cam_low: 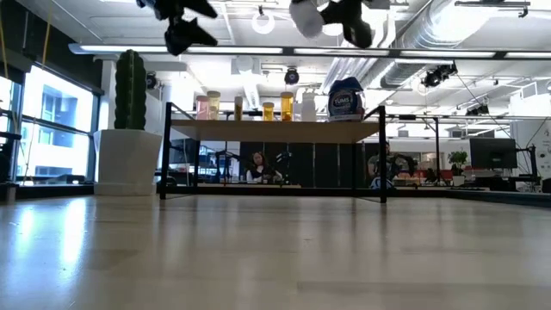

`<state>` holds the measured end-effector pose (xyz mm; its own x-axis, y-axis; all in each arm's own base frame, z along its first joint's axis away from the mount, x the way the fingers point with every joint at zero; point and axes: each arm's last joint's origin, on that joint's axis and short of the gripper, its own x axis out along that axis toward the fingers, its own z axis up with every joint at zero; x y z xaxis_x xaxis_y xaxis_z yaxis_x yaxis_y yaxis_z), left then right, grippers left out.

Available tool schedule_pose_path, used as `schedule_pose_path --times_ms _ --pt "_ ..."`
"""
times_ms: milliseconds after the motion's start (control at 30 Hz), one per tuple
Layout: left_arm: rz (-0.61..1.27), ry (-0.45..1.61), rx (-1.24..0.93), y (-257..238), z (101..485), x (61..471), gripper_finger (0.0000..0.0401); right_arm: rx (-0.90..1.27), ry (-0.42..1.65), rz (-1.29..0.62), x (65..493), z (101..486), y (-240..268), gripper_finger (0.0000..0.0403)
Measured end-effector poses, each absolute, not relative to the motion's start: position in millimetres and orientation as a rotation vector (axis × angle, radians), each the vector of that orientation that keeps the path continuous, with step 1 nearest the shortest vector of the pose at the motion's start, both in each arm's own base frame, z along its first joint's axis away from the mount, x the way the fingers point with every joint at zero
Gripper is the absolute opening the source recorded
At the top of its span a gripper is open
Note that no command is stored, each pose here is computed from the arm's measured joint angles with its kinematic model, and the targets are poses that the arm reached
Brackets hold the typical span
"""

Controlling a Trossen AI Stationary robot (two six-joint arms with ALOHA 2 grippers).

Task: Pick and place medicine bottles onto shelf by color
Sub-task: Put the white pill bottle on the shelf

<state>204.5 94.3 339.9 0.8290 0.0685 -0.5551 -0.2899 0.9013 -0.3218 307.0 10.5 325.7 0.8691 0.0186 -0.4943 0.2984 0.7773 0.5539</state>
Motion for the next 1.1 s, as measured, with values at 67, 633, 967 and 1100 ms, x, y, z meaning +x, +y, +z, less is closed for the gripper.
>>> schedule_pose_path --times_ms 67,633,967,1100 --pt "0.180 0.530 -0.391 93 343 208 0.0252 0.648 0.462 -0.155 309 333 7 0.0122" --pt "0.044 0.264 -0.321 70 368 231 0.0252 0.535 0.055 -0.091 318 378 -18 0.0122" --pt "0.061 0.153 -0.282 66 372 251 0.0252 0.515 -0.015 -0.080 320 384 -18 0.0122" --pt "0.053 0.134 -0.297 68 368 262 0.0252 0.515 -0.017 -0.080 325 380 -18 0.0122"
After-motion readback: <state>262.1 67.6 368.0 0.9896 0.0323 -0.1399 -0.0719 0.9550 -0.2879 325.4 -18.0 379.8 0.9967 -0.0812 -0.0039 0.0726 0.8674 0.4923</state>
